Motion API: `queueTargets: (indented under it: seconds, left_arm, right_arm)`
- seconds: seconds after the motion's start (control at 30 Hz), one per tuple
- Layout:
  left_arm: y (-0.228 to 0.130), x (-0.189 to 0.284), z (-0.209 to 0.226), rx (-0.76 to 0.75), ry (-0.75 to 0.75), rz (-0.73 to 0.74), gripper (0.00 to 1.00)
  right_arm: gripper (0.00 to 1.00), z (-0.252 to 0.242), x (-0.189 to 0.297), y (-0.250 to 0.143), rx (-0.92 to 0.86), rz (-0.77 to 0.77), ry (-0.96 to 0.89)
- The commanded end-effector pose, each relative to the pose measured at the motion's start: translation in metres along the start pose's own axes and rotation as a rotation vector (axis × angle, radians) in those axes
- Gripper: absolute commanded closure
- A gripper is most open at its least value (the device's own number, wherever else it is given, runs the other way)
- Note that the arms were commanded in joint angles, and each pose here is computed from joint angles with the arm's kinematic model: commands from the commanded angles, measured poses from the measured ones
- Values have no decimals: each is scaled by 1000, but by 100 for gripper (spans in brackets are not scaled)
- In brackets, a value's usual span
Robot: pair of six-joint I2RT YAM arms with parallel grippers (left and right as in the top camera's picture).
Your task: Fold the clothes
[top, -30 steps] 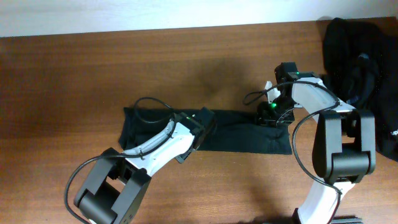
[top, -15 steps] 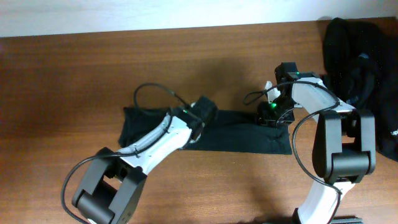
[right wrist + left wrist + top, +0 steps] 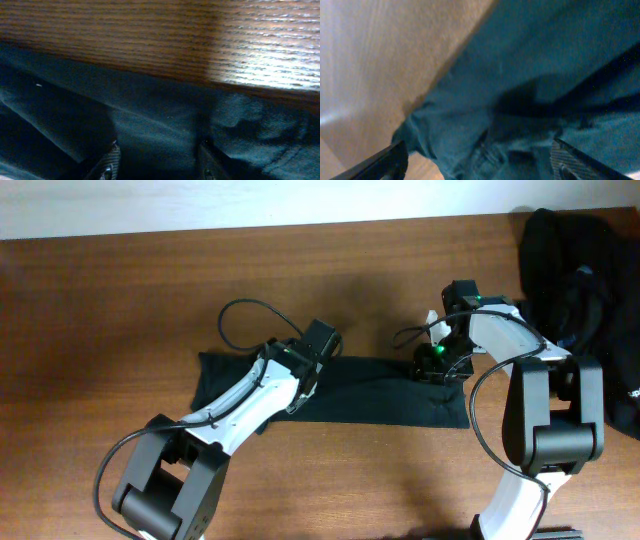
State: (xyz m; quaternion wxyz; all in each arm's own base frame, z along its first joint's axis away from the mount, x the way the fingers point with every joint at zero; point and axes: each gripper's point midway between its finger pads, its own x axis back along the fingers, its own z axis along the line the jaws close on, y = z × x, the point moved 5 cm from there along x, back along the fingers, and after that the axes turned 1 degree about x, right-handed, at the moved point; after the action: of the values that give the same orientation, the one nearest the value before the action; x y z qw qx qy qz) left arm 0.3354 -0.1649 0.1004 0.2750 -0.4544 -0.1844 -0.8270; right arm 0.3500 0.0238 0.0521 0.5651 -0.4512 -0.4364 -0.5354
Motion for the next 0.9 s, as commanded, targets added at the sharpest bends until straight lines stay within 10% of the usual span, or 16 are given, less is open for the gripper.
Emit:
queueTargets:
  seconds: [0.0, 0.4, 0.87]
  left_arm:
    - [8, 11, 19, 77, 75, -20, 7]
    - [-24, 49, -30, 258, -408, 168, 6]
    - [-37, 13, -43, 419, -305, 190, 11]
  right_arm:
    - [44, -7, -10, -7, -1, 31, -39]
    - [44, -7, -10, -7, -1, 31, -39]
    - [44, -7, -10, -8, -1, 33, -39]
